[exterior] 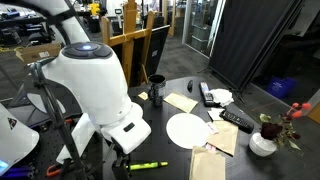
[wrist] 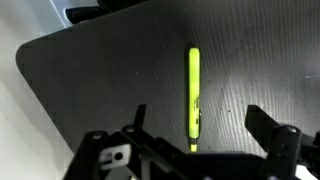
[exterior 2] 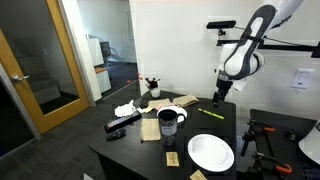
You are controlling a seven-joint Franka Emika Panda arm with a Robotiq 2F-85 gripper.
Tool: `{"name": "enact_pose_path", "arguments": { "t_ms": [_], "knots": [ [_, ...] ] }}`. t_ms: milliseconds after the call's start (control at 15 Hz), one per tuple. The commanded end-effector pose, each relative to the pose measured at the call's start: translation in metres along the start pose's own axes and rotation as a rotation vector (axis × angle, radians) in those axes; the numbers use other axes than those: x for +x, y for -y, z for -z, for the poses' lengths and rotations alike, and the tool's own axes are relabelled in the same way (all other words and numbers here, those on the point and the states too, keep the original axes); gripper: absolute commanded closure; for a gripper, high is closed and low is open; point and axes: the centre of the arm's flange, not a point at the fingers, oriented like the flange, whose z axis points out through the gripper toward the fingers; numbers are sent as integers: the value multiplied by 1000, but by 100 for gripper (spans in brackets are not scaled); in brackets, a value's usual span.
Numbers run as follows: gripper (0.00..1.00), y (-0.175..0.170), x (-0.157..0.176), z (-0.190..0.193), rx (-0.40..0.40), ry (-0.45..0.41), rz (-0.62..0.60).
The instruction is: Put the pen in the mug
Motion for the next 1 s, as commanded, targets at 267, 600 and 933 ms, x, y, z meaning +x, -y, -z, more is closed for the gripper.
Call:
{"name": "enact_pose_path", "arguments": {
  "t_ms": [267,600,933],
  "knots": [
    [0,7,30,-21,-9,12,-2],
    [0,10,46,-41,-11,30,6],
    [0,15,56,-57,6,47,-2]
  ]
}}
